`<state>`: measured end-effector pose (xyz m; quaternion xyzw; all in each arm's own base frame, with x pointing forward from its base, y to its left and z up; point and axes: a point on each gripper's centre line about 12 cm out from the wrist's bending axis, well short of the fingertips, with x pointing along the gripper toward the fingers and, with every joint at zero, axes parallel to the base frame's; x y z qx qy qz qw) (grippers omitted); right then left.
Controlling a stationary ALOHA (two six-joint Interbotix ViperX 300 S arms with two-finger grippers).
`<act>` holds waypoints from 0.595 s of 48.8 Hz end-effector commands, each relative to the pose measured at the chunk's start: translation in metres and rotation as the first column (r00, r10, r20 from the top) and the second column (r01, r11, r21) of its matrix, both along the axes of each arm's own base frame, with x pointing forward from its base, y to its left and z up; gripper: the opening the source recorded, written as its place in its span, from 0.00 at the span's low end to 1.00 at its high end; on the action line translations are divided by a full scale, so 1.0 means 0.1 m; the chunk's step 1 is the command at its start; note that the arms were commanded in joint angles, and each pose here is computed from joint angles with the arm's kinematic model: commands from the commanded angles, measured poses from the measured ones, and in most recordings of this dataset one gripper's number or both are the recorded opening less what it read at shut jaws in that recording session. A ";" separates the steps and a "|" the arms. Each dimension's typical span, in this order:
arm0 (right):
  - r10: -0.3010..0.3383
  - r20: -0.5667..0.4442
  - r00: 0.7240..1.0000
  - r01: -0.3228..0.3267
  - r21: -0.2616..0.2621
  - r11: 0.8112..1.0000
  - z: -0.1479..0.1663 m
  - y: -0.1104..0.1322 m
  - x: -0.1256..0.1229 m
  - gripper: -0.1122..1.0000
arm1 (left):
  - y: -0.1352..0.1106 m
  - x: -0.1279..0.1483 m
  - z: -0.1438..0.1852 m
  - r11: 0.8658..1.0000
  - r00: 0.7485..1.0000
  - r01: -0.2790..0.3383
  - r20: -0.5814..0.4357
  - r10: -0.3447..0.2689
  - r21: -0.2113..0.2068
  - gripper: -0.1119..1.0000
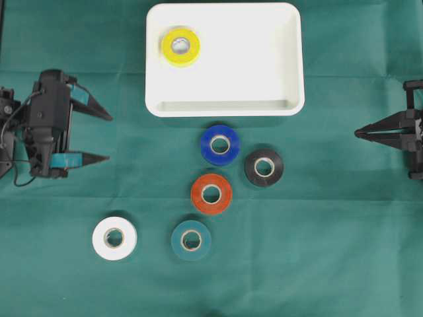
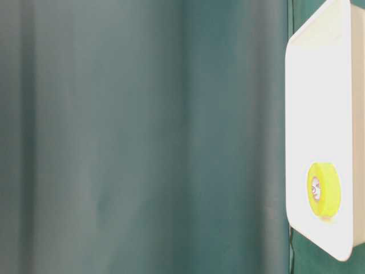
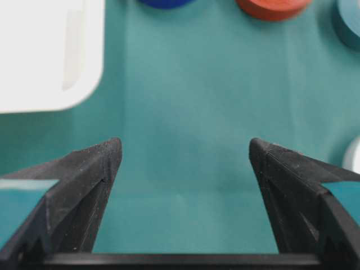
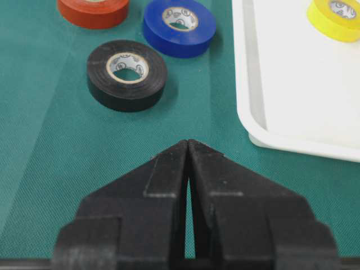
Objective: Put the tape into the white case with the left arm.
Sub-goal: 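Withdraw the open left gripper back to the left side, then move the left gripper down over the teal tape roll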
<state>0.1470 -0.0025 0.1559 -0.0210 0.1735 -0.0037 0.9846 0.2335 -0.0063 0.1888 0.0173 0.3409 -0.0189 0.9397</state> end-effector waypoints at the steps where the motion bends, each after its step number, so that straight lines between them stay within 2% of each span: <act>1: 0.000 0.015 1.000 0.000 -0.001 1.000 0.04 0.00 0.02 0.02 | -0.06 0.01 0.04 1.000 1.000 0.020 0.018 -0.020 -0.006 0.94; 22: -0.001 0.017 1.000 0.001 0.000 1.000 0.05 0.00 0.02 0.02 | -0.07 0.06 0.01 1.000 1.000 0.026 0.003 -0.026 -0.004 0.94; 29: -0.001 0.014 1.000 0.001 0.000 1.000 0.04 0.00 0.02 0.02 | -0.13 0.16 -0.02 0.999 0.999 0.049 -0.023 -0.049 -0.003 0.94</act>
